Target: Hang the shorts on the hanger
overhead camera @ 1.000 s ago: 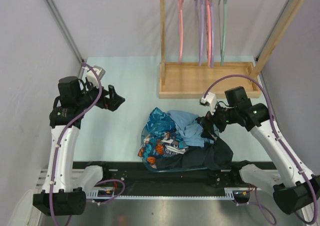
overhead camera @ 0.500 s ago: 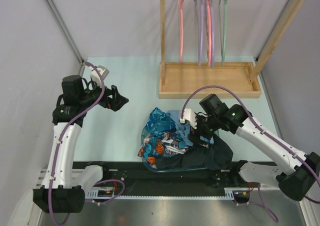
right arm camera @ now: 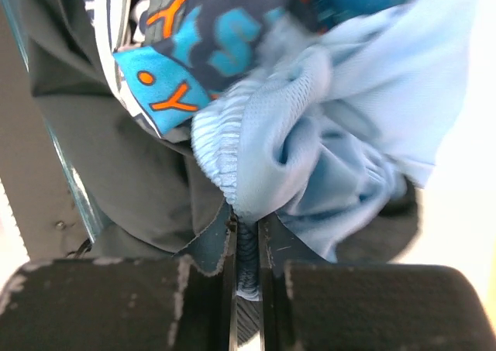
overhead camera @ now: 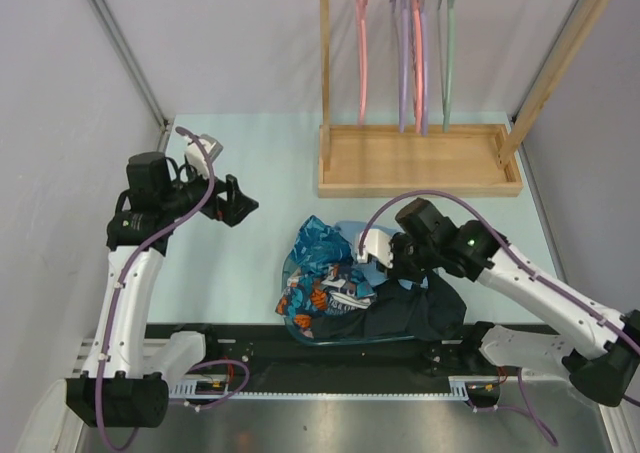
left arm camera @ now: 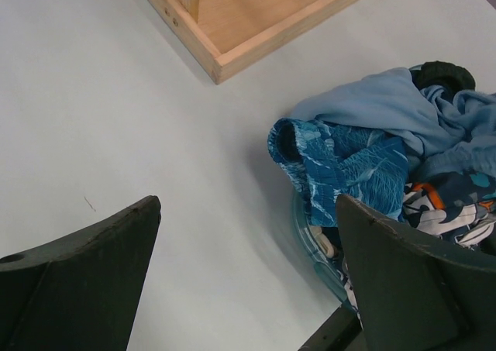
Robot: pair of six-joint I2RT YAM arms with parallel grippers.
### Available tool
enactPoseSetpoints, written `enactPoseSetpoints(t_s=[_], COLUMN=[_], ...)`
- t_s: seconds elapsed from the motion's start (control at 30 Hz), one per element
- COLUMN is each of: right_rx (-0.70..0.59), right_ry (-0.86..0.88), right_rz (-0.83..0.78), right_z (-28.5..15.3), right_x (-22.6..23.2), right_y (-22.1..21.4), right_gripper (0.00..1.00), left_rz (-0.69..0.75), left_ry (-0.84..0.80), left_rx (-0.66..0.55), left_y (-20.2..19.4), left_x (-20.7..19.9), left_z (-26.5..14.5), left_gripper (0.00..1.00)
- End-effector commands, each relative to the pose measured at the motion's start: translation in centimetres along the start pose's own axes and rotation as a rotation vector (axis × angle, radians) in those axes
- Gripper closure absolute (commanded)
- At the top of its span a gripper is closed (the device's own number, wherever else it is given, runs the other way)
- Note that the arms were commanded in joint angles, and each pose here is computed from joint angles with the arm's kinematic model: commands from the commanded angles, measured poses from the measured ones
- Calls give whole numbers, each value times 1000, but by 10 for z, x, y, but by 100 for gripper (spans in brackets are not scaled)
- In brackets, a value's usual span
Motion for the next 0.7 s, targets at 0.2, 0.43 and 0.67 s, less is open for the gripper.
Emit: enactPoseSetpoints(t_s=[0.2,0.43,0.67], right_rx=[-318,-491,-620], right_ry=[-336,-528,-677], right_rz=[44,90,24], right_z=[-124,-185,-234], right_x=[-13,-18,-29], right_y=[64,88,112], right_gripper=[100,100,100], left_rz=[104,139,178], left_ry=[-74,-114,-150], left_rx=[-33,-43,-70], left_y=[13,13,22], left_x=[-16,-21,-29], left_z=[-6,-3,-1], left_gripper=[0,0,0])
Point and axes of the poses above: each gripper's point midway between its finger pads, its own z axis out along the fingers, its own x axis along the line the jaws close on, y = z × x, the point moved 9 cm from there along -z, back along the fingers, and after that the axes turned 5 degrees about -z, right-handed, at the moved point
